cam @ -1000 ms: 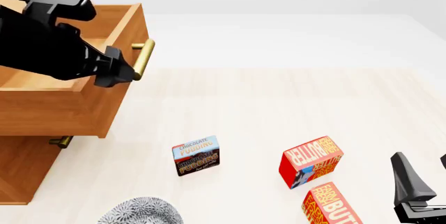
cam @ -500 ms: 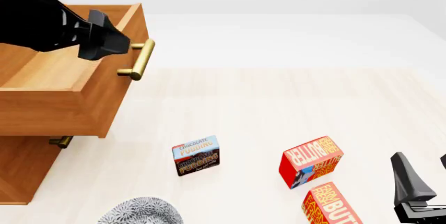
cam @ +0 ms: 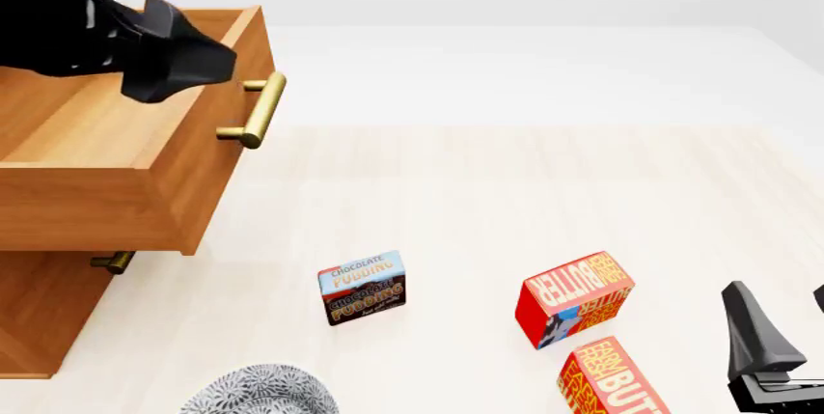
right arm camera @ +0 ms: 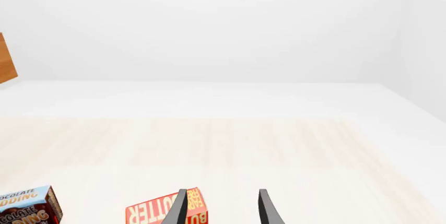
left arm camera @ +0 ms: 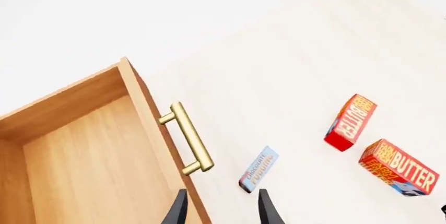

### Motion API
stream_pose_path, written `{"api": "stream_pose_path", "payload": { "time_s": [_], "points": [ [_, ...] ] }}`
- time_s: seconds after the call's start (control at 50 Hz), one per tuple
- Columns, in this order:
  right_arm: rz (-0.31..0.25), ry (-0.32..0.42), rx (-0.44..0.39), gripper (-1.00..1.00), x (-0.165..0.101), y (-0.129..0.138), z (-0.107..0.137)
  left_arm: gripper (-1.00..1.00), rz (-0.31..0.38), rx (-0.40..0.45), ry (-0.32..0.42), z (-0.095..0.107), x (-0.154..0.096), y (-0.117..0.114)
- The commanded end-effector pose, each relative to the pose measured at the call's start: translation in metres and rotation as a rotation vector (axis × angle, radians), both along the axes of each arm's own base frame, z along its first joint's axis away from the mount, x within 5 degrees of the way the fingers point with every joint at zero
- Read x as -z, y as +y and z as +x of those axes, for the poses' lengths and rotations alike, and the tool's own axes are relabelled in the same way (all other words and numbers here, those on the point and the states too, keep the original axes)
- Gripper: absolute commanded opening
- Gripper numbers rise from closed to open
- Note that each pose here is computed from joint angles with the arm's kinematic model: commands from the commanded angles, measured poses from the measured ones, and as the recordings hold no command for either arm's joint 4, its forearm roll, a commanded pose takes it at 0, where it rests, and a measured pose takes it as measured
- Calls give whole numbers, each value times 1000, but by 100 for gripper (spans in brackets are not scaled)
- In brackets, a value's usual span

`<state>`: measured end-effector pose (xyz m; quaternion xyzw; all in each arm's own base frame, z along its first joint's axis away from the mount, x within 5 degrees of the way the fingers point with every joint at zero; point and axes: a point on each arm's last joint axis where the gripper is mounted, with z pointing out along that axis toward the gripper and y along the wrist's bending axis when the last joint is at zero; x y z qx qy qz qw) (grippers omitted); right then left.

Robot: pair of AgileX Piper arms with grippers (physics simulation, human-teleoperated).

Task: Put the chocolate pudding in the top drawer of the cabinet and close it.

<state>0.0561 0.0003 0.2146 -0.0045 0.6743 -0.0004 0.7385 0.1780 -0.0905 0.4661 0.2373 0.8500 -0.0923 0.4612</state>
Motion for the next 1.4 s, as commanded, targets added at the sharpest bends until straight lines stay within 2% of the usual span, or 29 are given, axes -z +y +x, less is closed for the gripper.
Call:
{"api": "stream_pose_path", "payload": {
  "time_s": [0.02,0.14,0.4,0.46,0.56,0.78,0.9,0.98,1.24,1.4],
  "points": [
    [0,0,0,100,0,0,0,100,56,99,-63,-6,-2,-7],
    [0,0,0,100,0,0,0,100,91,140,-93,-5,1,-11],
    [0,0,0,100,0,0,0,100,117,210,-145,-8,1,-19],
    [0,0,0,100,0,0,0,100,150,234,-173,-9,5,-18],
    [0,0,0,100,0,0,0,100,146,243,-170,-7,8,-22],
    [0,0,0,100,0,0,0,100,199,293,-194,-9,21,-24],
    [0,0,0,100,0,0,0,100,197,315,-210,-10,24,-28],
    [0,0,0,100,0,0,0,100,192,334,-194,-9,31,-35],
    [0,0,-1,100,0,0,0,100,216,356,-214,-10,40,-35],
    [0,0,-1,100,0,0,0,100,204,375,-191,-8,48,-45]
  ]
}}
